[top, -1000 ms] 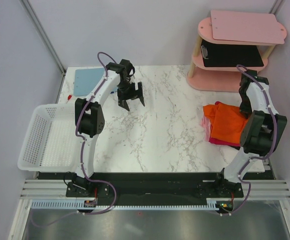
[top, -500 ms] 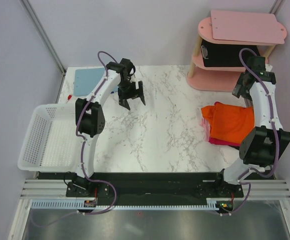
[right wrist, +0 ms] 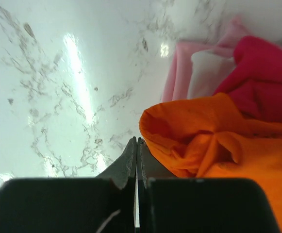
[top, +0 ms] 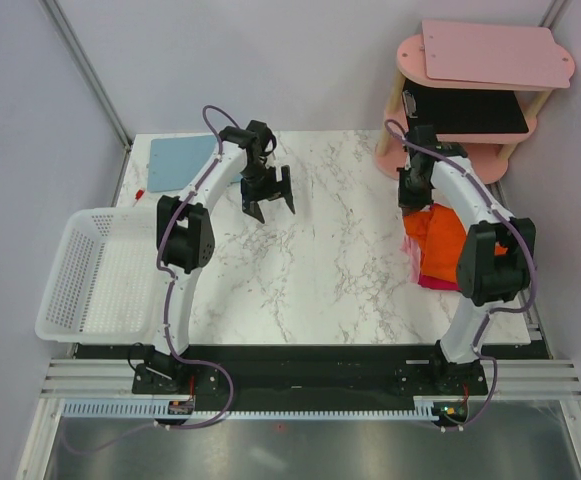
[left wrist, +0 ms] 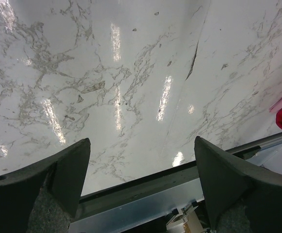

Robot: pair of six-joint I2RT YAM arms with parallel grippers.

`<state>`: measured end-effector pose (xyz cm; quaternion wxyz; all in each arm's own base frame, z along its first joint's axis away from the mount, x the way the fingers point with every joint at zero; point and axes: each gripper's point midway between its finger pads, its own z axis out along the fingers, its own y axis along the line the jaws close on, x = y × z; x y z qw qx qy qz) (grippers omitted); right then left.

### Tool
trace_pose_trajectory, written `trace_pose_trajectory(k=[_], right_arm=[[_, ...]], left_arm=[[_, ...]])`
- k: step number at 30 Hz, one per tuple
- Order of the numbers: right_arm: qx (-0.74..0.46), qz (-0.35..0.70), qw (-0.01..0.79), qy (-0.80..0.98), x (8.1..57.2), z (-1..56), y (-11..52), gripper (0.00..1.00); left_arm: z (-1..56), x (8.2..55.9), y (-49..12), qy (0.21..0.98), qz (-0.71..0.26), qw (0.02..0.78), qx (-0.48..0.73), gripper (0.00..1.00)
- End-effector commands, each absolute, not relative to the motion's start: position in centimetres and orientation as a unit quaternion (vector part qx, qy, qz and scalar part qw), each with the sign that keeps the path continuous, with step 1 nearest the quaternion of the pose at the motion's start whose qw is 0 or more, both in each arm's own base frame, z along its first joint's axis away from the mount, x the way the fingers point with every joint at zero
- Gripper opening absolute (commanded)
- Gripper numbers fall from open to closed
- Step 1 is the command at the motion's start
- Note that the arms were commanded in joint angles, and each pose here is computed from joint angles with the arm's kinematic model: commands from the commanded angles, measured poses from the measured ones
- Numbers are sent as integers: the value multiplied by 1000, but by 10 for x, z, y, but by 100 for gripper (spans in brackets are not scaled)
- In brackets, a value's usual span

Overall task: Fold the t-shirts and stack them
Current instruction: Put the neatly folded tshirt into the corner of the board with the right arm

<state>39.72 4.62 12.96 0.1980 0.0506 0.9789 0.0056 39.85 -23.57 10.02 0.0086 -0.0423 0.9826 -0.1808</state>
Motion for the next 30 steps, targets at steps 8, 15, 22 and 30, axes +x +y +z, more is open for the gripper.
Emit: trace_pose_trajectory(k=[8,15,22,30], right_arm=[[33,-1,41,999,338,54,46,0],[45,-33,-14,998,314,22,36,0],[47,-114,-61,991,285,12,4,0],[112,-120,-77,983,262,17,-26,0]], left_arm=[[109,405,-244,979,-197,17,-52,94],[107,404,-244,979,-198,15,-48,94],[106,405,-244,979,-198,16,-46,94],[103,403,-244,979,-198,11,-43,94]])
